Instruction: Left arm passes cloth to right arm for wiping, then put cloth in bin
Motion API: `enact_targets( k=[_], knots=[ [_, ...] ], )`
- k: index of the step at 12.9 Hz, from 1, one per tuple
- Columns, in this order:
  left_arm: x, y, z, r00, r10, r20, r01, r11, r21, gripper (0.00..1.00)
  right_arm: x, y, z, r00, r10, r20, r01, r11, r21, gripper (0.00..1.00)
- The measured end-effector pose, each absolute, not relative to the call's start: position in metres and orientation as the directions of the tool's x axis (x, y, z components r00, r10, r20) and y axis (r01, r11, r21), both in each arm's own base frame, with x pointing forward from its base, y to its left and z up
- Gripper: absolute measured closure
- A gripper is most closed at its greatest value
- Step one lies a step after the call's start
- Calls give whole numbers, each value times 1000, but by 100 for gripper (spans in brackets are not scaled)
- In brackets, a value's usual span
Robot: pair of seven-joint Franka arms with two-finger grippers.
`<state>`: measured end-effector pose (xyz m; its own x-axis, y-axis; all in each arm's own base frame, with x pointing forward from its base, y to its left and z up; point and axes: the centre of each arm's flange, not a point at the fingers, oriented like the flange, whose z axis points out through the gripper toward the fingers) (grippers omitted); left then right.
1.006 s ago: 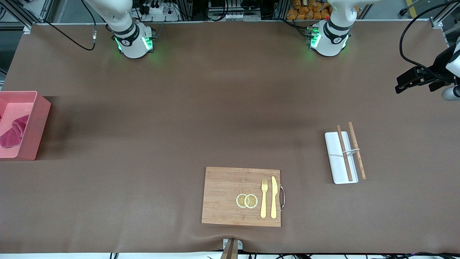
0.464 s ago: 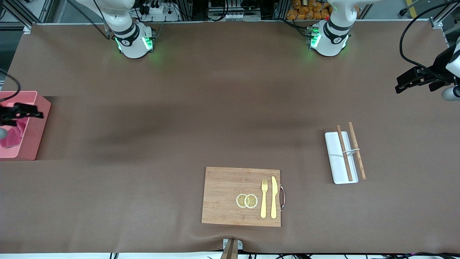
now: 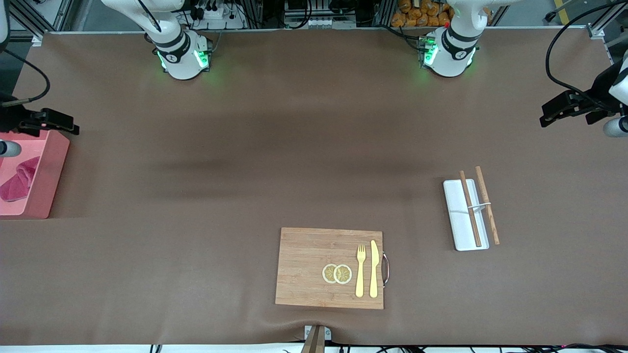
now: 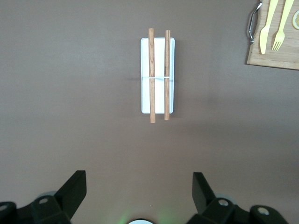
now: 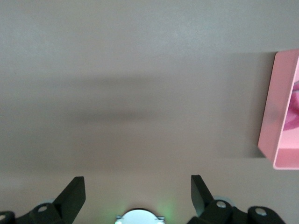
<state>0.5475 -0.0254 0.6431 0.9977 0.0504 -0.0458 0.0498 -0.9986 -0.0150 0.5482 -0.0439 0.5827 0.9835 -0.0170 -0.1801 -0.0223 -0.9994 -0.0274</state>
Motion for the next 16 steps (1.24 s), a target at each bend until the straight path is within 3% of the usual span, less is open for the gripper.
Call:
enact_targets(
  k=[8, 16],
  knots=[
    [542, -22, 652, 998, 54, -29, 53, -998, -15, 0, 514, -38, 642, 992, -75, -98, -77, -997, -16, 0],
    [542, -20, 665, 998, 57, 0, 57, -998, -13, 0, 517, -37, 661, 997, -74, -24, -74, -997, -15, 0]
  ],
)
